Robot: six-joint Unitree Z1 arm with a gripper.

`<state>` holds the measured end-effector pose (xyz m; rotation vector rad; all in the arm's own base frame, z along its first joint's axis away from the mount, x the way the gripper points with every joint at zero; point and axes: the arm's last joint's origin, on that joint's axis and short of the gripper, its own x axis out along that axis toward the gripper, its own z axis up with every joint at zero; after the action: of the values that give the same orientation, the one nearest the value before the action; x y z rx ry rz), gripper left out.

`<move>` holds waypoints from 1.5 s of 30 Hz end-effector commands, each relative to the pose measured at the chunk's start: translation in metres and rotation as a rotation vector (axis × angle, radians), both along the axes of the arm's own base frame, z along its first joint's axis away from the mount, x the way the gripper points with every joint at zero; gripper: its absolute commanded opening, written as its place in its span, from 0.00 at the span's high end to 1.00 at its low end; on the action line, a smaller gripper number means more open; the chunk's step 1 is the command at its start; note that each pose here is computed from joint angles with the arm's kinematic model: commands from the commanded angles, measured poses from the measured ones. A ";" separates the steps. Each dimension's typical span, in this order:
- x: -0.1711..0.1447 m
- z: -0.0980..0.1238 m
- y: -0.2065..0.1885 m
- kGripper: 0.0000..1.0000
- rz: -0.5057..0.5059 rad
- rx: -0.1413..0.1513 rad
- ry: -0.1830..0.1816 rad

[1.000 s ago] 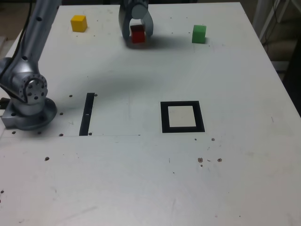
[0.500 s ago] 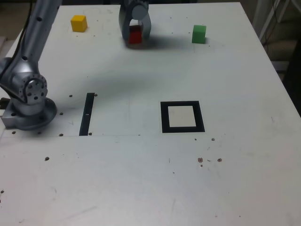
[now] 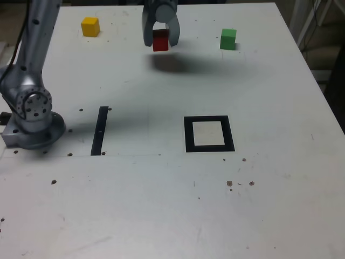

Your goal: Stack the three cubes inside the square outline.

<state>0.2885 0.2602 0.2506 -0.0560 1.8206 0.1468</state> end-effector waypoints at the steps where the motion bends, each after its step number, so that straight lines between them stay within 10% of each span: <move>1: 0.001 0.010 -0.020 0.69 -0.020 0.008 -0.019; 45: 0.038 0.029 -0.250 0.69 -0.176 -0.007 -0.085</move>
<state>0.3238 0.0138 0.2817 0.0917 1.7257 0.0154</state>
